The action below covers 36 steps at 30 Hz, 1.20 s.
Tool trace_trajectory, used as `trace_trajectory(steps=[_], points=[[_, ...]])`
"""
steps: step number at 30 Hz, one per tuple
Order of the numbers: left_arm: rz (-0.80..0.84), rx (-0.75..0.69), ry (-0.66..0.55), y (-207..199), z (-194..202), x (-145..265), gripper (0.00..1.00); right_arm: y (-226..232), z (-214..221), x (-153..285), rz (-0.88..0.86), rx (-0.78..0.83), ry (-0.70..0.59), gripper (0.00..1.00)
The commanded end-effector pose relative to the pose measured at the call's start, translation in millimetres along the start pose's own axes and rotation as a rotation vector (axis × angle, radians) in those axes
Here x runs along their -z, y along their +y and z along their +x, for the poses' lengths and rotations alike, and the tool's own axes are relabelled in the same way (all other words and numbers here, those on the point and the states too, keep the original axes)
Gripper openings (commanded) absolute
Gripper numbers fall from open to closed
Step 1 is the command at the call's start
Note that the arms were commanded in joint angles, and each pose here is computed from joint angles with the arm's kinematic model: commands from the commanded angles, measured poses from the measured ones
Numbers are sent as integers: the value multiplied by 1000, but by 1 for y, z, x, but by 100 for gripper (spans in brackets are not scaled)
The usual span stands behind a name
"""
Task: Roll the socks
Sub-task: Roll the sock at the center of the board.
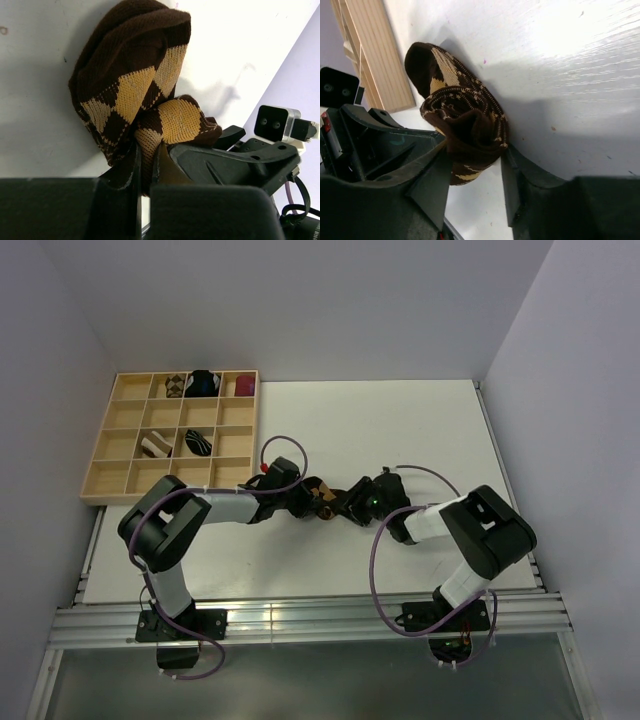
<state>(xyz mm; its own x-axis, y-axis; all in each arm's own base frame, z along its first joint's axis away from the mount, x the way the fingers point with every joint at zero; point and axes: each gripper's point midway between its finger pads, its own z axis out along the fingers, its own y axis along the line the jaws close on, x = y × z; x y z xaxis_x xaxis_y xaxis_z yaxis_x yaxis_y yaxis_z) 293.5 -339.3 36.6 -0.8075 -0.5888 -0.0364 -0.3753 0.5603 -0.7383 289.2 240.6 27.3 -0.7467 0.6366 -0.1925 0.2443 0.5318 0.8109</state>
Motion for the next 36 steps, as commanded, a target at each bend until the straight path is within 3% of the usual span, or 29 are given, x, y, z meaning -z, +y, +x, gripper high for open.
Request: trace_trajectory(steps=[1,3,4,7,12,19,26,32,36], points=[[-277,-5,3,86,4,-8,0,-15,-9,-2,51,8,-70,48],[-274,-10,3,85,3,-8,0,-17,-10,-4,68,21,-71,35],[-267,-18,2,82,3,-8,0,-18,-10,-4,75,26,-70,20],[-248,-45,-19,75,-1,-5,4,-19,-9,-6,96,59,-51,0],[-203,-123,-89,51,-13,10,17,-15,-7,-6,142,127,9,0],[-219,-412,-399,14,-44,51,53,0,-7,-1,196,186,77,0],[-96,-770,-611,-33,-39,82,57,12,-5,-8,222,198,151,0],[-14,-1026,-592,-47,-7,69,58,11,-2,-10,256,191,191,0],[-11,-1066,-578,-46,1,57,58,12,-3,-11,268,191,195,0]])
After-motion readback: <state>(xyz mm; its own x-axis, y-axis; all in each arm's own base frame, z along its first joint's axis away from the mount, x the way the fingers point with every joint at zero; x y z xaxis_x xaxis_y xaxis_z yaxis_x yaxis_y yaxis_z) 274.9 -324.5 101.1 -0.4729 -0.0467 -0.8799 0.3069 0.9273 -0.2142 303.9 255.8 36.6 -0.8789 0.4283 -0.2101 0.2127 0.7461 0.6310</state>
